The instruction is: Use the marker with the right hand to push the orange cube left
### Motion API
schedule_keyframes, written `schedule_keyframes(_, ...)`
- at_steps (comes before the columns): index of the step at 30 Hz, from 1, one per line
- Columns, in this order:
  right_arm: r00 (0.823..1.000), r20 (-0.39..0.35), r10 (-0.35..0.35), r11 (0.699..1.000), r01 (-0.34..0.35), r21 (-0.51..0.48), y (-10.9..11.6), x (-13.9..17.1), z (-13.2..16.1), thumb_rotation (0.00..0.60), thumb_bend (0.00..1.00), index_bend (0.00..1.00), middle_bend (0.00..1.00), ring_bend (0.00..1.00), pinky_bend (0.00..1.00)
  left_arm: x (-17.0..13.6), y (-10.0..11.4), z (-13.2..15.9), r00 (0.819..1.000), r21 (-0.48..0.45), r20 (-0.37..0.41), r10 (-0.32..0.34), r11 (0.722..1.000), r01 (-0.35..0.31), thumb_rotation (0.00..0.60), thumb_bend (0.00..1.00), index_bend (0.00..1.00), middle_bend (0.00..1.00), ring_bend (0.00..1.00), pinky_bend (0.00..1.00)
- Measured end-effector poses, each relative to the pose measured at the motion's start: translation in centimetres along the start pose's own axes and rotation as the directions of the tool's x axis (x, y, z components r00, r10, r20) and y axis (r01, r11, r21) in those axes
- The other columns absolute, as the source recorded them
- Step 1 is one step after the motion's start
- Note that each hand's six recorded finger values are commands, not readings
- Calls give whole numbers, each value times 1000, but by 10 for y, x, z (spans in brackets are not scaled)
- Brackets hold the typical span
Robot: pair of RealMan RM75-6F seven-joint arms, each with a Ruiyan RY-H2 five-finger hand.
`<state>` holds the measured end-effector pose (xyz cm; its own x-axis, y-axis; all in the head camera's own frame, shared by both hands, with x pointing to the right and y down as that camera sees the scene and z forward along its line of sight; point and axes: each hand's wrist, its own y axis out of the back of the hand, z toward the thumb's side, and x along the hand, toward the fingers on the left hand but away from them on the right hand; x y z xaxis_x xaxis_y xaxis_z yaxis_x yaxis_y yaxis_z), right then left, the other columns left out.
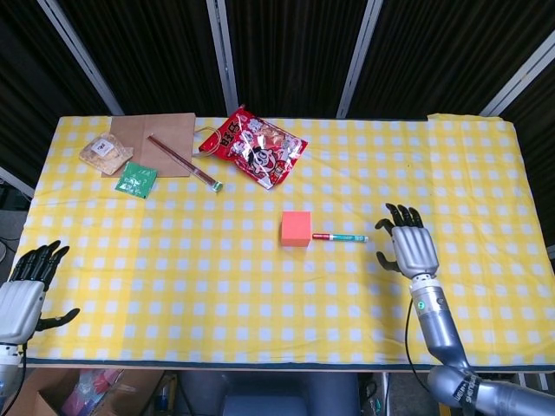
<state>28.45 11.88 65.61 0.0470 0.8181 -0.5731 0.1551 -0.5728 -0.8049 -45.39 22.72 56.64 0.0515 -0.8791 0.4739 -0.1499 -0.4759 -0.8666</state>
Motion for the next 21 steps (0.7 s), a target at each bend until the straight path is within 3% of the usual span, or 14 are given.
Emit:
schedule_keyframes(10,998,59,36,999,-38,23,-27,-41,11,600,392,354,108,0,0,3,0,-1,1000,-12,-5,-10,1000,10,600,18,0,0,0,0)
schedule_keyframes(21,991,130,35,999,-39,28,-36,-62,7,600,391,359,118,0,0,3,1,0,1000,9,-3,11,1000,-11,600,17,0,0,0,0)
